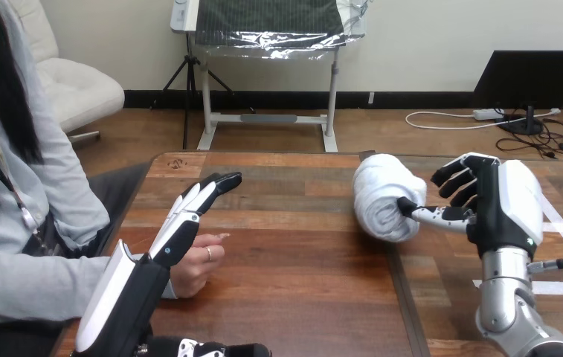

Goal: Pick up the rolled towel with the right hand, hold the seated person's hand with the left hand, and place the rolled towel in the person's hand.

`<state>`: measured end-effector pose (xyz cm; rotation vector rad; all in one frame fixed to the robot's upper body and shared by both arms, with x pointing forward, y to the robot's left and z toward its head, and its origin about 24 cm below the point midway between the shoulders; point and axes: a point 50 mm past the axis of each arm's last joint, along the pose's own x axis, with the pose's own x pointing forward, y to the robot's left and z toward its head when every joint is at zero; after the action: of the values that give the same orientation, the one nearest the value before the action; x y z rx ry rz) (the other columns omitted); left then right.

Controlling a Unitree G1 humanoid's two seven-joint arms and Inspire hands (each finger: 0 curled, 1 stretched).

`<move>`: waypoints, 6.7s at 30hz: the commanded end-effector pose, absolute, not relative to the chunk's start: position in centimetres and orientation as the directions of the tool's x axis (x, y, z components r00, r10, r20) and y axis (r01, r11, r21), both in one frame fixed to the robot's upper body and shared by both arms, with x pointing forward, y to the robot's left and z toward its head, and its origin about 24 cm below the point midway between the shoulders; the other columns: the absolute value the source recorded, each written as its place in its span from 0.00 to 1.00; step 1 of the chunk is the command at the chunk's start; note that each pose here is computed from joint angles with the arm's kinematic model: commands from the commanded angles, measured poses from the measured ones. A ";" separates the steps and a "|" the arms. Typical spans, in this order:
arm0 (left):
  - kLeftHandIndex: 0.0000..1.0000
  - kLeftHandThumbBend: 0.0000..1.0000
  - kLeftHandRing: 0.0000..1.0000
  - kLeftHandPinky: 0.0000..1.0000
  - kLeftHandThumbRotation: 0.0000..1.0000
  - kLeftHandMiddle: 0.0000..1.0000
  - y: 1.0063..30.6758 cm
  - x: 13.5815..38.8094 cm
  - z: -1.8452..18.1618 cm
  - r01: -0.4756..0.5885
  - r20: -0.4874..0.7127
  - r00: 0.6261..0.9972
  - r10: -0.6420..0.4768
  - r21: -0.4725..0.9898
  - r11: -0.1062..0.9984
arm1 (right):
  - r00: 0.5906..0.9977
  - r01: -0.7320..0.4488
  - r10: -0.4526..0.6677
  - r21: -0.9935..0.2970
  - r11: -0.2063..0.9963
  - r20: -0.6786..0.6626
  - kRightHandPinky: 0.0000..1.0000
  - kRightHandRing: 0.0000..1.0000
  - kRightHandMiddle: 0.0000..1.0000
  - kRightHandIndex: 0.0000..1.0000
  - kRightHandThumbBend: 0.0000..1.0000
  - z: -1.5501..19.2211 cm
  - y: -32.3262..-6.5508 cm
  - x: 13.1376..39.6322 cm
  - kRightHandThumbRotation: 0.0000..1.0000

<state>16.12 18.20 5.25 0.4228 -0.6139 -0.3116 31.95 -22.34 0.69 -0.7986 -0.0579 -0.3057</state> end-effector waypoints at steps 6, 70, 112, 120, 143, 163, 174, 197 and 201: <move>0.92 1.00 0.97 1.00 0.61 0.93 18.0 17.4 6.1 0.137 0.535 0.740 -0.408 0.474 0.870 | 0.941 0.336 -0.212 -0.636 0.695 0.265 0.32 0.36 0.43 0.46 0.86 2.4 -21.1 32.9 0.00; 0.91 1.00 0.96 1.00 0.60 0.93 17.3 18.7 5.9 0.155 0.544 0.729 -0.416 0.461 0.874 | 0.912 0.390 -0.254 -0.482 0.785 0.323 0.22 0.29 0.40 0.49 0.81 1.9 -23.0 30.0 0.00; 0.91 1.00 0.96 1.00 0.60 0.92 17.2 18.8 5.9 0.158 0.564 0.717 -0.411 0.442 0.883 | 0.987 0.107 -0.156 -0.606 0.788 -0.029 0.34 0.45 0.55 0.96 0.89 11.8 -20.3 40.3 0.36; 0.91 1.00 0.97 1.00 0.59 0.92 16.8 18.9 5.9 0.174 0.578 0.703 -0.414 0.425 0.888 | 0.984 0.023 -0.122 -0.587 0.809 -0.130 0.31 0.50 0.59 0.99 0.92 12.6 -19.1 41.2 0.41; 0.92 1.00 1.00 1.00 0.60 0.93 16.4 18.6 5.8 0.192 0.568 0.707 -0.420 0.418 0.888 | 0.958 -0.052 -0.128 -0.596 0.802 -0.257 0.88 0.99 1.00 1.00 1.00 13.0 -15.6 41.9 0.60; 0.90 1.00 0.94 1.00 0.60 0.90 16.0 18.6 5.8 0.198 0.568 0.701 -0.432 0.426 0.883 | 0.953 -0.104 -0.123 -0.682 0.724 -0.276 1.00 1.00 1.00 1.00 1.00 13.6 -13.4 42.0 0.74; 0.89 1.00 0.93 1.00 0.59 0.90 15.4 18.5 5.8 0.208 0.571 0.694 -0.439 0.425 0.881 | 0.947 -0.203 -0.107 -0.822 0.532 -0.303 1.00 1.00 1.00 1.00 1.00 14.2 -12.7 42.2 0.91; 0.89 1.00 0.92 1.00 0.58 0.90 14.7 18.0 5.9 0.210 0.578 0.687 -0.440 0.422 0.882 | 0.923 -0.345 -0.072 -0.896 0.280 -0.378 0.93 0.99 0.99 0.99 0.99 14.5 -11.4 42.1 1.00; 0.89 1.00 0.92 1.00 0.58 0.90 14.6 17.8 6.0 0.209 0.580 0.687 -0.438 0.419 0.884 | 0.913 -0.376 -0.072 -0.897 0.232 -0.401 0.98 1.00 1.00 1.00 1.00 13.7 -11.2 41.9 1.00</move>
<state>17.23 15.59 4.16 0.3457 -0.6106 -0.3700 40.10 -13.74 8.23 -1.2201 0.5499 0.2330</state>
